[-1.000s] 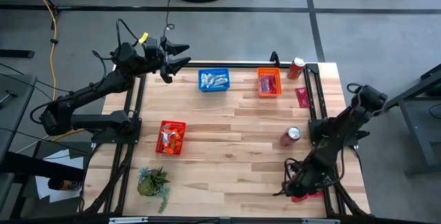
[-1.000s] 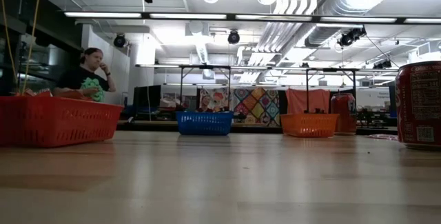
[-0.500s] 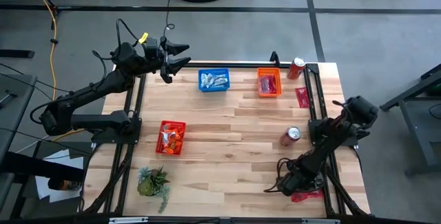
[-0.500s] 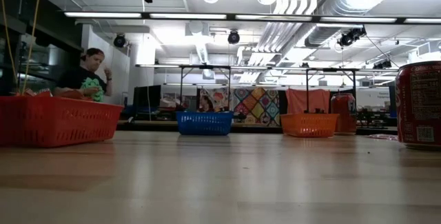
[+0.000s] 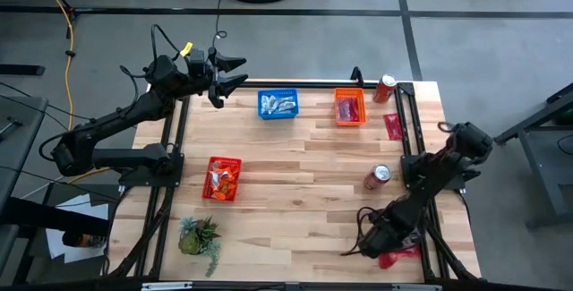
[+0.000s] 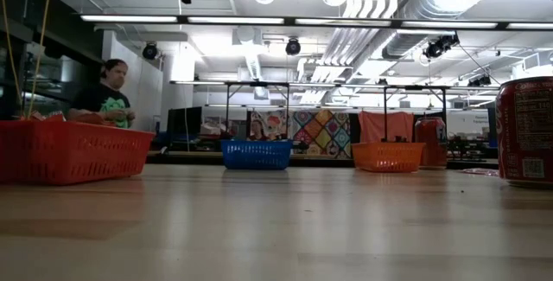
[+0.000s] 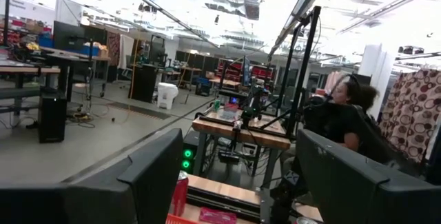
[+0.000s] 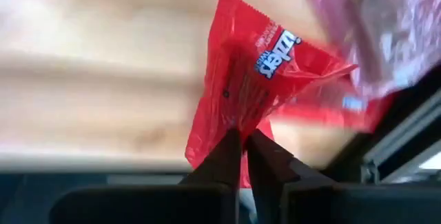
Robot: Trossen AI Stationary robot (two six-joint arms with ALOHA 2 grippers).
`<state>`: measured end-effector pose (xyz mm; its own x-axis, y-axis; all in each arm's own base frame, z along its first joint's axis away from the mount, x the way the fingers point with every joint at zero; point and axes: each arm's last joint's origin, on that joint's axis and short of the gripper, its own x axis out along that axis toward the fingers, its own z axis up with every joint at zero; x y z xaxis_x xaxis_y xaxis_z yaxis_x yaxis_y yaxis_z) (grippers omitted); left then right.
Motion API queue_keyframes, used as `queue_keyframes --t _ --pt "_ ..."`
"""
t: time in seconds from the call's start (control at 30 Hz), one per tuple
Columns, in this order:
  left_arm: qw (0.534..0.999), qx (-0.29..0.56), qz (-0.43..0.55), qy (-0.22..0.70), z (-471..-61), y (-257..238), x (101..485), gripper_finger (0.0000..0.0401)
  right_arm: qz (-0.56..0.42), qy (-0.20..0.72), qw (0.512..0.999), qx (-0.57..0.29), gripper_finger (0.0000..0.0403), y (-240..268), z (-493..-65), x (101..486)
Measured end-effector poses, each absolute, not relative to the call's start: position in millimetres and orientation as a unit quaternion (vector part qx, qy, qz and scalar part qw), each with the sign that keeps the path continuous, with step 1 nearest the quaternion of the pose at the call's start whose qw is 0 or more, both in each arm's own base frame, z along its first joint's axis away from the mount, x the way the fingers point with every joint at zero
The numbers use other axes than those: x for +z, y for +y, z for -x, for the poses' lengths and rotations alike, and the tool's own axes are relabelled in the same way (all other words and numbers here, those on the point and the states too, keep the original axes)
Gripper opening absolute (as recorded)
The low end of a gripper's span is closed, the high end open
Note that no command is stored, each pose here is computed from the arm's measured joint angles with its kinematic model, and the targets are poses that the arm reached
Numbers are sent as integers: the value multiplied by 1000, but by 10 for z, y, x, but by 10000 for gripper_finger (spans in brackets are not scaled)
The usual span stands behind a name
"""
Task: Sort candy
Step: Put the red candy pack into the orange basket
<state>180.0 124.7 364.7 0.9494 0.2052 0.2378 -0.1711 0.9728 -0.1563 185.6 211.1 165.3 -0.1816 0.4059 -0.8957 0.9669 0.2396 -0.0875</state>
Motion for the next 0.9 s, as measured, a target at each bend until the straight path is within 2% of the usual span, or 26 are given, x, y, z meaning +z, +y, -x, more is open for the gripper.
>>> queue_keyframes --t 0.1,0.17,0.33,0.43,0.57,0.7,0.8,0.9 --pt "985 96 67 -127 -1799 1247 3648 271 -495 694 427 -300 21 2135 -1883 1959" --pt "985 95 67 -127 -1800 1247 3648 271 -491 695 462 -249 9 2128 -1897 2169" --pt "985 95 67 -127 -1800 1247 3648 271 -479 640 590 -112 3 1992 -2024 2530" --pt "985 95 71 -128 -1799 1247 3648 271 -458 596 659 -35 1 1813 -2202 2613" --pt "984 94 82 -129 -1800 1247 3648 271 -401 541 739 11 0 1389 -2533 2587" --pt "983 92 93 -131 -1799 1246 3651 271 -351 481 803 -12 0 734 -2816 2582" --pt "982 90 93 -139 -1795 1244 3667 271 -323 430 840 -68 0 172 -2888 2705" --pt "982 90 91 -142 -1794 1243 3673 271 -306 373 864 -147 0 -363 -2780 2947"
